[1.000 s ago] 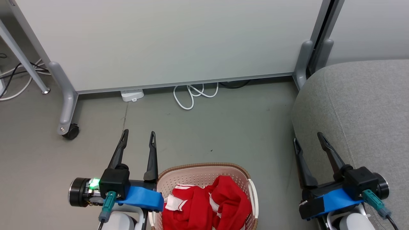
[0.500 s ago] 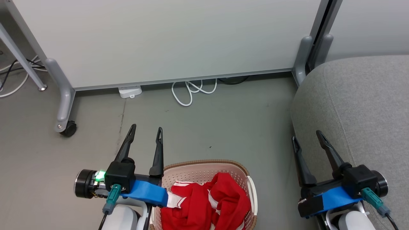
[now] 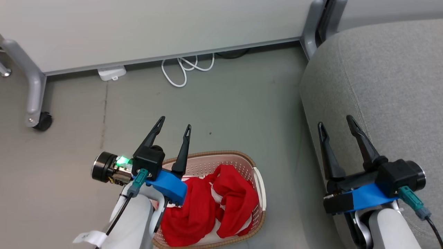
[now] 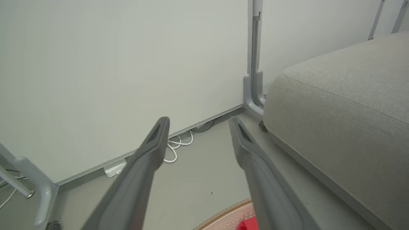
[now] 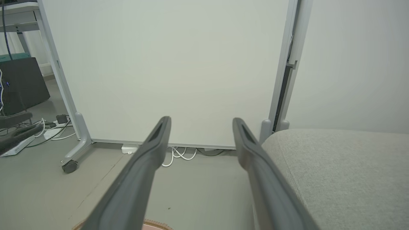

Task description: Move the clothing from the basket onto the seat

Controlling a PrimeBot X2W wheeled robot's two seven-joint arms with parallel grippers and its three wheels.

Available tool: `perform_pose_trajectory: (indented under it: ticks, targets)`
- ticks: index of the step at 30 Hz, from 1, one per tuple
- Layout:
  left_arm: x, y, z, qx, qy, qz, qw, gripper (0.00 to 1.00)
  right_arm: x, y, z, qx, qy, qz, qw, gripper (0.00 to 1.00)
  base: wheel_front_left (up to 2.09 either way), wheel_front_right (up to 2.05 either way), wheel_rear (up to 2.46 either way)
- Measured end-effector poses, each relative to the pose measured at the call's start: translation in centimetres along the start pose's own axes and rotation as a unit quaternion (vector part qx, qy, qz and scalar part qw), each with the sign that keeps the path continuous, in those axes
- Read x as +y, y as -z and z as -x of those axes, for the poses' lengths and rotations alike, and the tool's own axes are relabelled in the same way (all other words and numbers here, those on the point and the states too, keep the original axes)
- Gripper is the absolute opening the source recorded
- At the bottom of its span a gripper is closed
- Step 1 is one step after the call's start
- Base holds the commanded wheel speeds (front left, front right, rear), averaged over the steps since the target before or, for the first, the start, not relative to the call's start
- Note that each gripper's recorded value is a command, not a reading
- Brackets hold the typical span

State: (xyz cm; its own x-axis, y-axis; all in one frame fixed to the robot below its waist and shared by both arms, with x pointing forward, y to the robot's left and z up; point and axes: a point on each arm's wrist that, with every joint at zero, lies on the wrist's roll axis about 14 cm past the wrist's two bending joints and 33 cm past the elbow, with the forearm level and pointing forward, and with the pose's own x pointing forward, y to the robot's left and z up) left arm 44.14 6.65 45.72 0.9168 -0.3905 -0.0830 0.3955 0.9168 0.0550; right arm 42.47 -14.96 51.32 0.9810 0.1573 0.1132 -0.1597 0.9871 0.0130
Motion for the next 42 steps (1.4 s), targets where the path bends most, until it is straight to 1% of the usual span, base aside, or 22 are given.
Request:
perform_pose_trajectory:
  ticks: [4, 8, 12, 16, 21, 26, 29, 32, 38, 42]
  targets:
    - [-1.1, 2.8, -1.9, 0.04, 0.041, -0.02, 0.998, 1.0, -1.0, 0.6, -0.9, 0.003, 0.011, 0.003, 1.0, 1.0, 0.0, 0.0, 0.0]
    - [-2.1, 6.2, -3.4, 0.085, 0.079, -0.032, 0.993, 1.0, -2.3, 1.4, -1.6, 0.01, 0.026, 0.004, 1.0, 1.0, 0.0, 0.0, 0.0]
    - [-3.1, 10.0, -4.4, 0.133, 0.116, -0.046, 0.983, 1.0, -3.6, 2.7, -2.1, 0.021, 0.041, 0.002, 0.999, 1.0, 0.0, 0.0, 0.0]
    - [-4.2, 14.1, -4.6, 0.186, 0.153, -0.059, 0.969, 1.0, -4.7, 3.9, -2.6, 0.032, 0.053, 0.002, 0.998, 1.0, 0.0, 0.0, 0.0]
    - [-4.9, 18.8, -4.4, 0.246, 0.195, -0.084, 0.946, 1.0, -5.7, 5.5, -3.3, 0.046, 0.062, 0.003, 0.997, 1.0, 0.0, 0.0, 0.0]
    - [-5.2, 23.3, -3.4, 0.305, 0.231, -0.106, 0.918, 1.0, -6.6, 7.0, -3.8, 0.059, 0.07, 0.009, 0.996, 1.0, 0.0, 0.0, 0.0]
    - [-5.2, 25.9, -2.3, 0.347, 0.253, -0.129, 0.894, 1.0, -7.0, 8.2, -4.0, 0.07, 0.073, 0.012, 0.995, 1.0, 0.0, 0.0, 0.0]
    - [-5.4, 27.6, -1.7, 0.371, 0.273, -0.143, 0.876, 1.0, -7.3, 9.0, -4.3, 0.077, 0.073, 0.014, 0.994, 1.0, 0.0, 0.0, 0.0]
    - [-5.1, 31.2, 0.2, 0.445, 0.284, -0.157, 0.835, 1.0, -7.6, 10.8, -4.7, 0.091, 0.075, 0.017, 0.993, 1.0, 0.0, 0.0, 0.0]
    - [-4.5, 33.0, 1.2, 0.486, 0.282, -0.16, 0.812, 1.0, -7.9, 11.8, -4.7, 0.101, 0.077, 0.017, 0.992, 1.0, 0.0, 0.0, 0.0]
